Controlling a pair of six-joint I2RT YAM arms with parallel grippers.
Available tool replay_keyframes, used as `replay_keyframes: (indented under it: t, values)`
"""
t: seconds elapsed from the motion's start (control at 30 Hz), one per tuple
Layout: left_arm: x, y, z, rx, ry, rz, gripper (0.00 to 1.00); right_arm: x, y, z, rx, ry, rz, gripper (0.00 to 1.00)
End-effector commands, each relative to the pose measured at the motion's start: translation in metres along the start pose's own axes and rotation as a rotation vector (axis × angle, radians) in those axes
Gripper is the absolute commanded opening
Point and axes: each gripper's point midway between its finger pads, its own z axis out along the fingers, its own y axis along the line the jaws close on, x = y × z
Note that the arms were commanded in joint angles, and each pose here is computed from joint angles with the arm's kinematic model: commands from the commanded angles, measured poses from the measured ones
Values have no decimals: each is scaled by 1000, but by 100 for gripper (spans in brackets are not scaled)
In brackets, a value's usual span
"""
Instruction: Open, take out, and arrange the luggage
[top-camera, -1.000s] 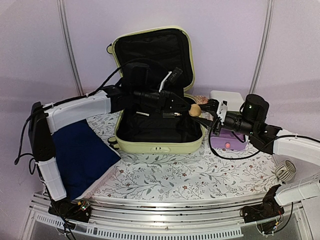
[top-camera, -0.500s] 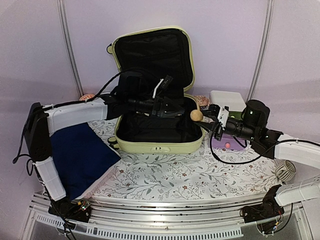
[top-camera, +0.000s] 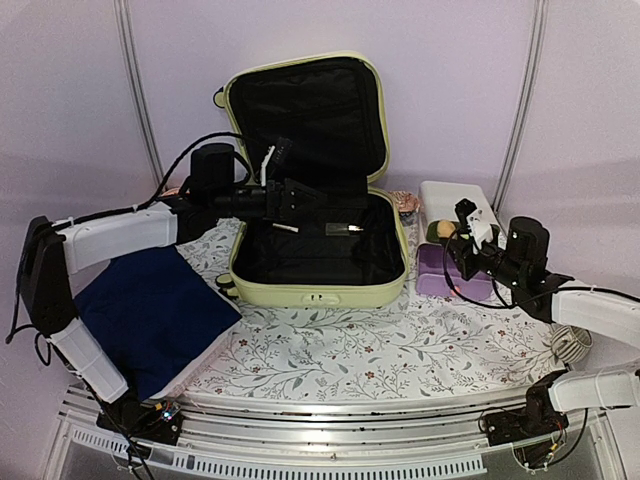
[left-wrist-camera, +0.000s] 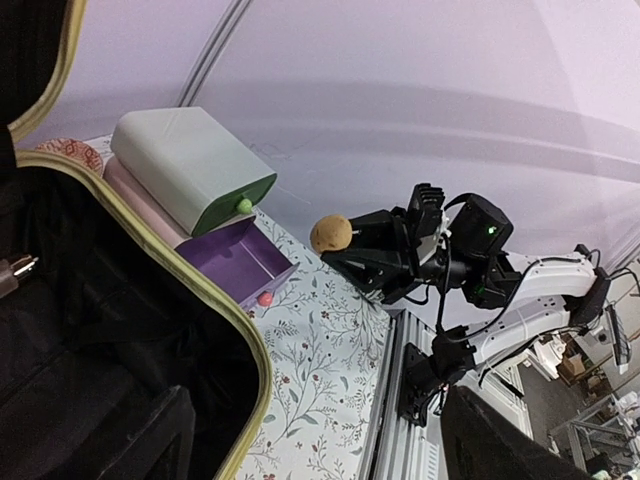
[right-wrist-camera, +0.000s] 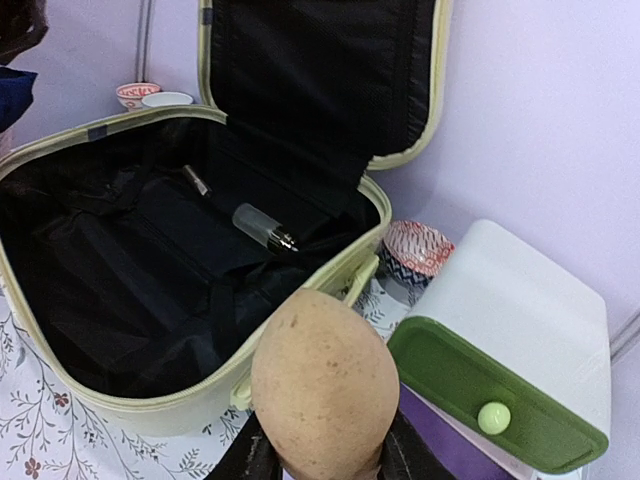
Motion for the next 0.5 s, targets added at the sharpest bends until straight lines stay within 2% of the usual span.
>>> replay_keyframes:
  t: [0.0, 0.2, 0.3, 0.37, 0.43, 0.47]
  values:
    - [7, 13, -4, -44, -6, -2, 87, 30, -31, -1, 139, 72, 123, 32]
    - [12, 19, -5, -58, 2, -9, 86, 71, -60, 5, 257, 188, 146, 34]
    - [12, 20, -6, -65, 7, -5, 86, 85, -70, 6, 307, 237, 135, 40]
    - [12, 20, -6, -72, 11, 1, 86, 89, -74, 7, 324, 254, 131, 53]
    - [13, 26, -7, -100, 22, -1, 86, 92, -77, 7, 343, 265, 132, 76]
    - [13, 29, -8, -121, 25, -2, 86, 92, -78, 8, 348, 266, 135, 81]
